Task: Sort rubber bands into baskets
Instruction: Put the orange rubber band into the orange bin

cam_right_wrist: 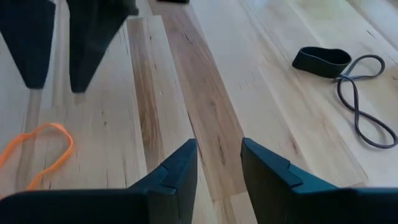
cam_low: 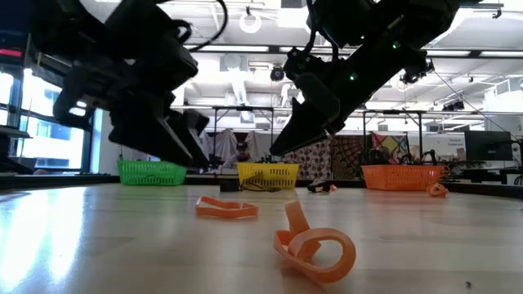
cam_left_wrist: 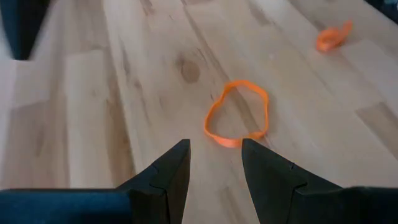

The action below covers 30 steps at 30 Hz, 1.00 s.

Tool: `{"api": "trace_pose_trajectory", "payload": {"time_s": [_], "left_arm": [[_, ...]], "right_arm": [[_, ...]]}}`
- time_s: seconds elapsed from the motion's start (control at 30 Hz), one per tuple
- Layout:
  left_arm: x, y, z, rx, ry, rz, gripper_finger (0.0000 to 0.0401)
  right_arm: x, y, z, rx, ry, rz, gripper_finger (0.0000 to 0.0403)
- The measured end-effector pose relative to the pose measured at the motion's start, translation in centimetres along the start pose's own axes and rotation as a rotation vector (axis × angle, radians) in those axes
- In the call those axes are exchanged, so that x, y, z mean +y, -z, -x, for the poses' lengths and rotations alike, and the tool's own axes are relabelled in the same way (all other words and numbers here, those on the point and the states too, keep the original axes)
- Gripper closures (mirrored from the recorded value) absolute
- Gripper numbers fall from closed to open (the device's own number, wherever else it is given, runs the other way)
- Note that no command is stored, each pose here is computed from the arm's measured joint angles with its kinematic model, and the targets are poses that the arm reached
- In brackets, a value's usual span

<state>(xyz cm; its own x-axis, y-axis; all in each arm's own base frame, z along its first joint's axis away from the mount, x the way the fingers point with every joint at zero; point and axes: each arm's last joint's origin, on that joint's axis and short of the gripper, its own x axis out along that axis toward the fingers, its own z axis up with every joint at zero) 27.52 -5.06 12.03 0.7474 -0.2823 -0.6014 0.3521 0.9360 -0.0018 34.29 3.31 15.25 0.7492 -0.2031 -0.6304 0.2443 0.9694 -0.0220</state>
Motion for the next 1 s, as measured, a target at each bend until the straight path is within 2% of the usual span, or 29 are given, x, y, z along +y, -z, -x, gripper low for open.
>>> {"api": "trace_pose_trajectory", "payload": {"time_s": [0.23,0.43,1.0], "left_arm": [[0.2,0.2,-1.9,0.030,0.127,-0.007,0.0263],[0.9,-0.1,-2.8,0.018,0.193,-0.035,0.0263],[1.8,0.4,-3.3,0.015,0.215,-0.023,0.0276]], "right_arm": [[0.0,0.0,0.0,0.000,0.000,0.006,0.0288],[0.0,0.0,0.0,0.000,0.000,0.011,0.0288],[0.0,0.0,0.0,0.000,0.000,0.021,0.0288]]}}
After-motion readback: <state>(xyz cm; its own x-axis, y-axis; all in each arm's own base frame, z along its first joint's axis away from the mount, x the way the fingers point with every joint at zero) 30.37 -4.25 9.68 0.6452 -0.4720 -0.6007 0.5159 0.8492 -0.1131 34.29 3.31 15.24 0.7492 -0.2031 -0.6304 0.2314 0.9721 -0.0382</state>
